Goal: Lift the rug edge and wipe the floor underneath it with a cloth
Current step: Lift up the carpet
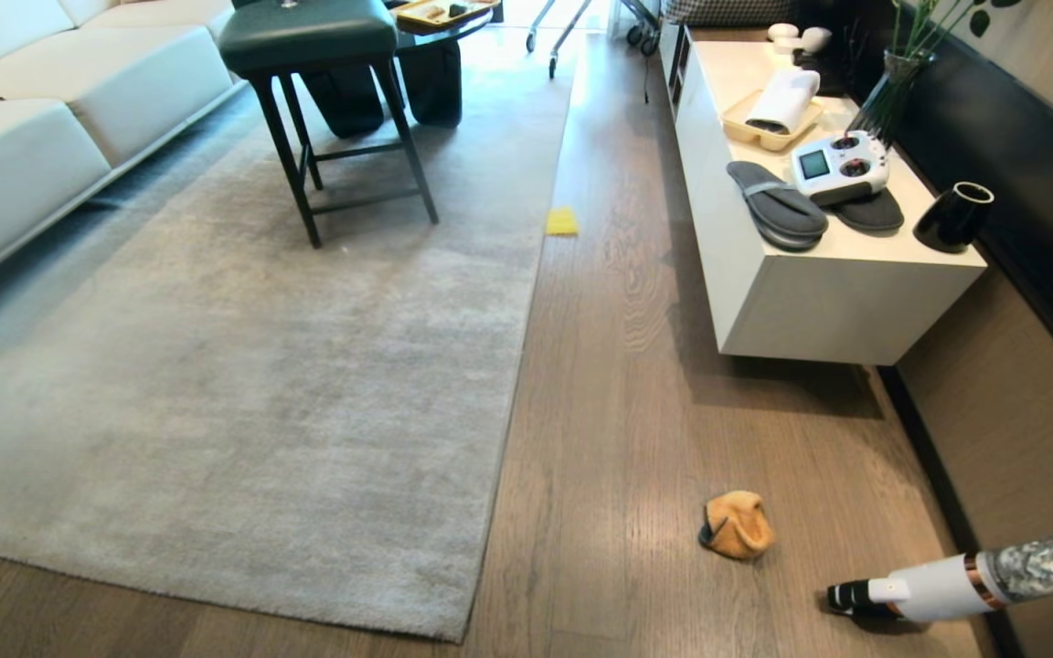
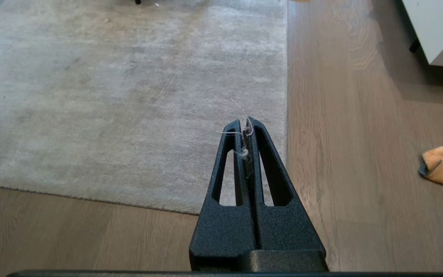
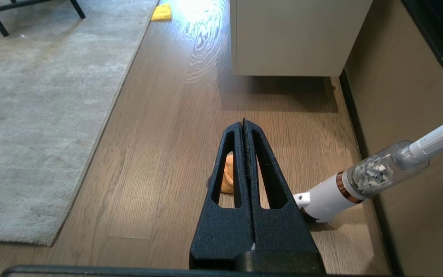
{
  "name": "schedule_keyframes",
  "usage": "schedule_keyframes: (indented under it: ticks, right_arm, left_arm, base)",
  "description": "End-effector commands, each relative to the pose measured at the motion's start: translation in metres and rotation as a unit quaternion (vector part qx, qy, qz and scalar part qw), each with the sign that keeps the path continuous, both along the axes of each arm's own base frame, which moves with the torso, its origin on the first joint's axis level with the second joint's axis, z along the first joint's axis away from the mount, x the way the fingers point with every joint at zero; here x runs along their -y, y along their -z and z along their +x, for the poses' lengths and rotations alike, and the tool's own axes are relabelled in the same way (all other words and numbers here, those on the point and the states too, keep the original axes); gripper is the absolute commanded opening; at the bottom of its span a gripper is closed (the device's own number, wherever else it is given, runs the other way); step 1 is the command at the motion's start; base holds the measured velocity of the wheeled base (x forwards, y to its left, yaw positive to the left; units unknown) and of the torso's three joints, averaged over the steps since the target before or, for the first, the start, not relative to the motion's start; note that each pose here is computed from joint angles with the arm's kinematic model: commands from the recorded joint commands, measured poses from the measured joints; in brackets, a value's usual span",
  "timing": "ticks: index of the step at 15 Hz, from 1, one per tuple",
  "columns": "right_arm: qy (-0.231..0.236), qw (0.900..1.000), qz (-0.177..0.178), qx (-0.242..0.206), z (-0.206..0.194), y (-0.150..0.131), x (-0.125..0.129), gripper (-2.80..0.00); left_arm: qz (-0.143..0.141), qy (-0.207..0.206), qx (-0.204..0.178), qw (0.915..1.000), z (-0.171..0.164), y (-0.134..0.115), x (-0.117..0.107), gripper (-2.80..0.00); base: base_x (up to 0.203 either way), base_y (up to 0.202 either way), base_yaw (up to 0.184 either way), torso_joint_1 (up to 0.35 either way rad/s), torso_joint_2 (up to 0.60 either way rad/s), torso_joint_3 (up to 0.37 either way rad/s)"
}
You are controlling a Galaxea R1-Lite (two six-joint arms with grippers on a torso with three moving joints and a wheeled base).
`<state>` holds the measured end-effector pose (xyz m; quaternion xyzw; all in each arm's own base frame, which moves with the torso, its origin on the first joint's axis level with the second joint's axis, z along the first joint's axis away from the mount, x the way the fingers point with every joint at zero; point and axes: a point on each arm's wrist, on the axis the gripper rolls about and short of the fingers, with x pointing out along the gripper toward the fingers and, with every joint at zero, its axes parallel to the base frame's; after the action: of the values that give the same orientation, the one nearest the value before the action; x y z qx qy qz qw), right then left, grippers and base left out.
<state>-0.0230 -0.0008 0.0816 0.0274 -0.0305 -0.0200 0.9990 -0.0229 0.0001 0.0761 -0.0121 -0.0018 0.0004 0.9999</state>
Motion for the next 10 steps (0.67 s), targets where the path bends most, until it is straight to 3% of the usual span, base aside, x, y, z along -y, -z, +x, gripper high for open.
schedule_keyframes:
  ticks: [1, 10]
  right_arm:
    - [0.000, 1.000, 0.001, 0.001, 0.0000, -0.0001, 0.0000, -2.80]
    - [0.001, 1.000, 0.001, 0.001, 0.0000, -0.0001, 0.0000, -2.80]
  left_arm:
    - [0.000, 0.000, 0.000, 1.0000, 0.0000, 0.0000, 0.0000, -2.80]
    - [0.000, 0.000, 0.000, 1.0000, 0.0000, -0.0001, 0.0000, -2.80]
  base:
    - [0.000, 0.000, 0.000, 0.006, 0.00, -0.205]
    - [0.000, 0.000, 0.000, 0.005, 0.00, -0.198]
